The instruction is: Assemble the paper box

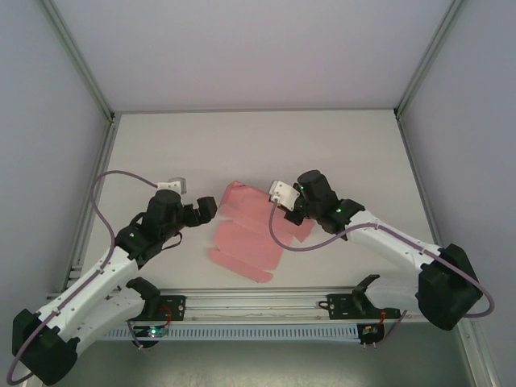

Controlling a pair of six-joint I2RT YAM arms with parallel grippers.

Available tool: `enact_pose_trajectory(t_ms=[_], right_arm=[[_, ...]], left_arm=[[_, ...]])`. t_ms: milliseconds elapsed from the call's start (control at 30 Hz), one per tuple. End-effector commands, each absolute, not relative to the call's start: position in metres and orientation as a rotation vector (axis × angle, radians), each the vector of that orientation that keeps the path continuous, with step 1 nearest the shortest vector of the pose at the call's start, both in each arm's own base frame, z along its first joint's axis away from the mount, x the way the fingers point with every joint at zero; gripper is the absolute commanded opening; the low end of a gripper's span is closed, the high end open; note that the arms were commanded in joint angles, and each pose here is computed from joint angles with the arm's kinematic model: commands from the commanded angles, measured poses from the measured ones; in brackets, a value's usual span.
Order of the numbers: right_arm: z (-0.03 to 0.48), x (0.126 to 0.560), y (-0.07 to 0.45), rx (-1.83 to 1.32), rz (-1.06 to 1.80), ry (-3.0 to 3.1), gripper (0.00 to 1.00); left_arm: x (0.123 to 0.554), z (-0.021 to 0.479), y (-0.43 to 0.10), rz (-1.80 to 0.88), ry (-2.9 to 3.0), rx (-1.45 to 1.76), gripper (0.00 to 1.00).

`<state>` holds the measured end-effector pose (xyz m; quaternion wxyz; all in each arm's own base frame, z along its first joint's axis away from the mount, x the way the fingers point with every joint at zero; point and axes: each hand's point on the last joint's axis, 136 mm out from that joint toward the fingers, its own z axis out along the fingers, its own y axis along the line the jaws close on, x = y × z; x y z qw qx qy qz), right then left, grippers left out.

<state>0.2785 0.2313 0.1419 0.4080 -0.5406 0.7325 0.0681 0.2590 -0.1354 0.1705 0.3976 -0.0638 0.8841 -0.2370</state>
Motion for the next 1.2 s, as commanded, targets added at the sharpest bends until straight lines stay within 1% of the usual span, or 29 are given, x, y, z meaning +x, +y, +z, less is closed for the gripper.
enact_pose_trajectory(t_ms=[0, 200, 400, 667, 1167], right_arm=[[0.143, 0.280, 0.234, -1.564, 0.062, 1.709, 0.00], [0.143, 0.276, 0.251, -1.701, 0.043, 1.547, 0.00], [0.156, 0.276, 0.265, -1.659, -0.042, 1.373, 0.00], [0.175, 0.291, 0.264, -1.529, -0.377, 1.176, 0.00], [0.175, 0.281, 0.275, -1.548, -0.293, 1.162, 0.00]], left_arm=[[0.265, 0.191, -0.141, -0.611, 2.174, -0.103, 1.00], [0.269, 0.193, -0.139, -0.571, 2.182, -0.099, 1.00], [0.274, 0.185, -0.144, -0.571, 2.213, -0.102, 1.00], [0.277, 0.179, -0.153, -0.597, 2.239, -0.067, 1.00], [0.290, 0.172, -0.173, -0.642, 2.265, 0.001, 1.00]])
